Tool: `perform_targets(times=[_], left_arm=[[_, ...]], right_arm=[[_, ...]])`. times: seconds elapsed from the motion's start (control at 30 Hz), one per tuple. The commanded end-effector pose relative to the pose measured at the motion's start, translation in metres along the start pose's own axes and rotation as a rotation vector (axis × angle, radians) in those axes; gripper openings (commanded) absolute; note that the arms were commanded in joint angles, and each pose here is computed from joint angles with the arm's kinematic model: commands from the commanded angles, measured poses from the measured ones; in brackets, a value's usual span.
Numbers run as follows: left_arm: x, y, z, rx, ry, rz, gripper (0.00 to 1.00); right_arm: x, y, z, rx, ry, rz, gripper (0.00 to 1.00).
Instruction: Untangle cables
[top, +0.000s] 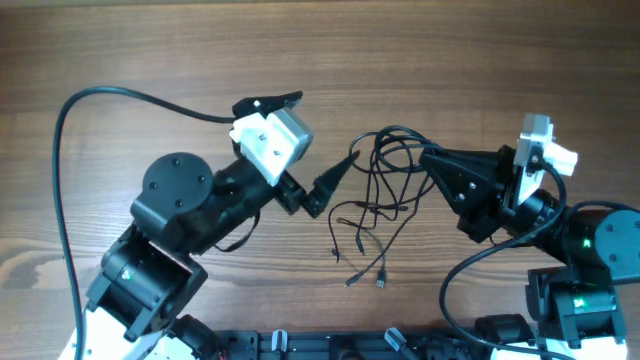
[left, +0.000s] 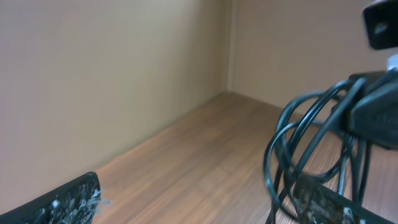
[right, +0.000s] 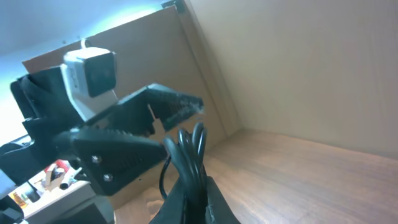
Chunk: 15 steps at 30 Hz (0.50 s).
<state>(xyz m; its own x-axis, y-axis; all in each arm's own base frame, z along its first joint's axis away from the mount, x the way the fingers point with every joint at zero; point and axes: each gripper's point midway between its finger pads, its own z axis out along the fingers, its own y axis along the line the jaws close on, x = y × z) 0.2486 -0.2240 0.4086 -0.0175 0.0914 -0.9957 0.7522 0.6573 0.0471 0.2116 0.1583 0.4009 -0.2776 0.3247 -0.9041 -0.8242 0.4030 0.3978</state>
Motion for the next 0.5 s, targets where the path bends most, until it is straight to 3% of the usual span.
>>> perform_targets(times=[0.0,0.23,0.47], left_arm=[[-0.013,-0.004,-0.002,0.026,-0.048,-0.008,1.00],[0.019,-0.010,0.020,0.084,0.065,-0.039,1.00],[0.051,0.027,0.048,-0.106,0.153,-0.166,0.94]], right_arm=[[-0.001,0.002,-0.001,-0.004,0.004,-0.006,0.04],[0.000,0.005,-0.001,-0.019,0.014,-0.007,0.04],[0.007,0.014,-0.001,-0.073,0.052,-0.031,0.05]])
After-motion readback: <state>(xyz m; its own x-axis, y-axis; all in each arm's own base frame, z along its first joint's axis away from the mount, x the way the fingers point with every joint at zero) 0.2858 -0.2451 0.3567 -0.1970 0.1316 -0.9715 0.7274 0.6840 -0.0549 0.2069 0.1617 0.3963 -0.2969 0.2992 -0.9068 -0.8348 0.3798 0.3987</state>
